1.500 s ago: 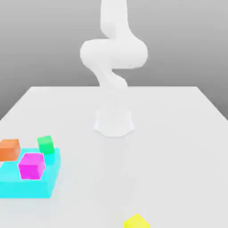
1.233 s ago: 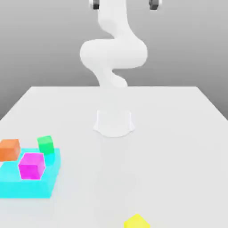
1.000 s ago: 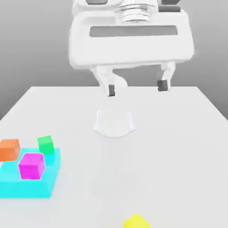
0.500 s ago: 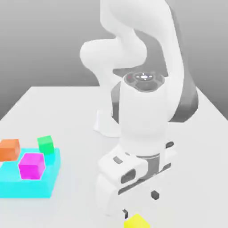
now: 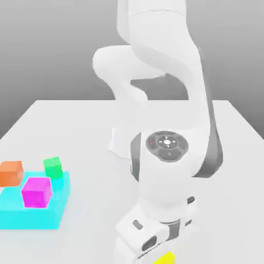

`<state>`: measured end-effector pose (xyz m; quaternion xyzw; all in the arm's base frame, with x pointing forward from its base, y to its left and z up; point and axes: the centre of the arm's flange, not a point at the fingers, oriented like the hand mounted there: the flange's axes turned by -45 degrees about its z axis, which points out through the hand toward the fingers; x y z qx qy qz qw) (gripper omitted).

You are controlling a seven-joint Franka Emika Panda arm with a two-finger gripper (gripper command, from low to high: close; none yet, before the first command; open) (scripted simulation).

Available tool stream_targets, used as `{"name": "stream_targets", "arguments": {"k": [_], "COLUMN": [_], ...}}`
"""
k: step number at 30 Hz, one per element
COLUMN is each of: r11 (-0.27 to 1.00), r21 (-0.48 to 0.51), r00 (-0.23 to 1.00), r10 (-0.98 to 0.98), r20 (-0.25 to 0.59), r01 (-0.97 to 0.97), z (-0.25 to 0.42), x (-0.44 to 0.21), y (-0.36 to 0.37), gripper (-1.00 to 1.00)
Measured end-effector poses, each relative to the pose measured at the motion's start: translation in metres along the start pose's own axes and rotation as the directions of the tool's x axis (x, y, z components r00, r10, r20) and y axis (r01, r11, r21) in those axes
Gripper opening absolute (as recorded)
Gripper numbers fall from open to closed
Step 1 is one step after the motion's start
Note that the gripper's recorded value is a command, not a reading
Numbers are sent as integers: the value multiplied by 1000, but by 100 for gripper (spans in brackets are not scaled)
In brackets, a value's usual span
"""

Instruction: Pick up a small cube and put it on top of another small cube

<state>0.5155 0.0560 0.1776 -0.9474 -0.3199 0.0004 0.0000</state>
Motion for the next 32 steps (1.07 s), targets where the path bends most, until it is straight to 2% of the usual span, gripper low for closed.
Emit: {"name": "stream_targets", "arguments": {"k": [7,12,16,23,29,30,32], "r11": [924,732,557,168,128,128,128], "r21": [4,7,8,5,4,3,3], "r00": [924,732,557,168,128,128,128], "r10": [383,682,831,986,992,992,992], "r20": [2,4,4,1,0,0,0], "r01": [-383,-682,-831,-986,-992,-992,-992], "z": [-62,-93,-112,-126,-70,-65,-65], "x": [-102,-205,-266,-371,-379,-379,-379], "y": [65,99,96,72,69,68,68], "gripper": [-100,-100,-100,-100,-100,100,100]}}
